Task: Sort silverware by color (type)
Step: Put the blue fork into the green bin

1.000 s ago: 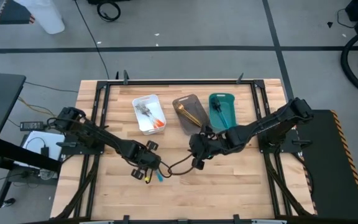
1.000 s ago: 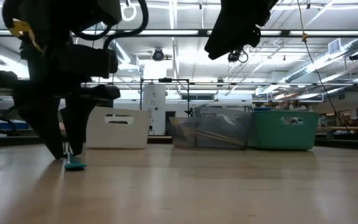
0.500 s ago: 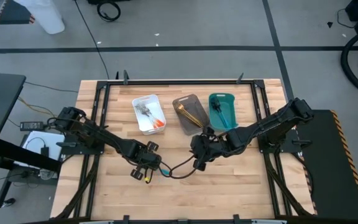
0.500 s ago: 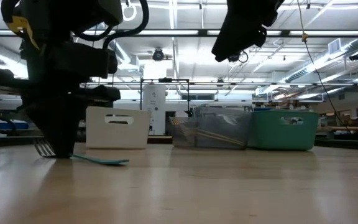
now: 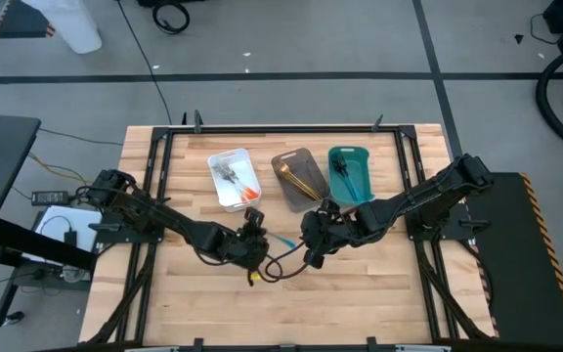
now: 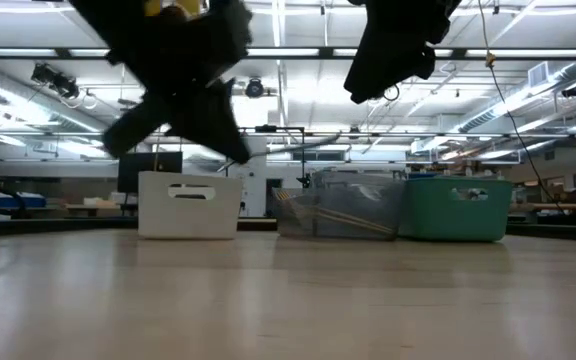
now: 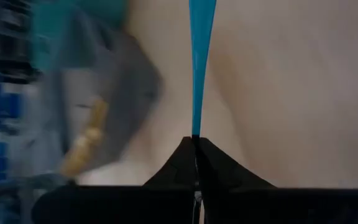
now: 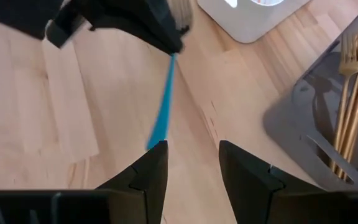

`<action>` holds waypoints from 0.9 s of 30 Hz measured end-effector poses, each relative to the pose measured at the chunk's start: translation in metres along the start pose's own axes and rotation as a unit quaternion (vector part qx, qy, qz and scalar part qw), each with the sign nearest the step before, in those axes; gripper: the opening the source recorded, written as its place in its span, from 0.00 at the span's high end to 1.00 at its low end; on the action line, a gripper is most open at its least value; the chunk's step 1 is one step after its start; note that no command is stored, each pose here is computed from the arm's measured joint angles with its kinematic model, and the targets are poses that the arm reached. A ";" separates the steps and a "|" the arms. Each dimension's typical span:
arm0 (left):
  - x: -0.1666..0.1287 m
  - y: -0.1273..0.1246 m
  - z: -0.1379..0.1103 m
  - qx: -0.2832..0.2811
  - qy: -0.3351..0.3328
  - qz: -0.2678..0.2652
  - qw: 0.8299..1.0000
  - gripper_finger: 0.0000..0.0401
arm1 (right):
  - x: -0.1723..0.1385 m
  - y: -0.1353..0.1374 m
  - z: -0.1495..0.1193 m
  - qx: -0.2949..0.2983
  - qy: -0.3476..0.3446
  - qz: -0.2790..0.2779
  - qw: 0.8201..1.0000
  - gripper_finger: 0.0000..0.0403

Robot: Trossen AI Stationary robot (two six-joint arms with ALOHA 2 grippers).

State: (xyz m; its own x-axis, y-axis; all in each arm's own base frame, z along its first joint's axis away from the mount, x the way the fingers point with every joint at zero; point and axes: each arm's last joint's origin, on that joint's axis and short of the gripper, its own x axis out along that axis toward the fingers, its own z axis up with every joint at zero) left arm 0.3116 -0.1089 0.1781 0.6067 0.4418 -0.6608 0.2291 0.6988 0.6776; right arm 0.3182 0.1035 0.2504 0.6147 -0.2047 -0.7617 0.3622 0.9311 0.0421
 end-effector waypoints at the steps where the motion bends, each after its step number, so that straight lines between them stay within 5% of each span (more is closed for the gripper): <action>1: 0.000 0.002 0.003 0.004 -0.007 0.015 1.000 0.97 | 0.000 0.000 0.001 0.002 -0.002 0.000 1.000 0.62; 16: 0.003 0.028 0.022 0.134 -0.045 0.142 0.980 0.98 | 0.010 -0.016 0.015 0.038 0.009 0.028 0.999 0.62; 27: 0.006 0.041 0.024 0.138 -0.023 0.197 0.970 0.97 | 0.011 -0.020 0.016 0.039 0.015 0.033 0.999 0.62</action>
State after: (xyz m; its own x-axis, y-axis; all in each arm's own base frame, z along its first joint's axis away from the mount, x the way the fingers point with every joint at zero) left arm 0.3428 -0.0917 0.2098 0.7198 0.6145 -0.3227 0.1640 0.3012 0.9393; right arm 0.3295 0.0779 0.2517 0.6188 -0.1333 -0.7742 0.3756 0.9158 0.1426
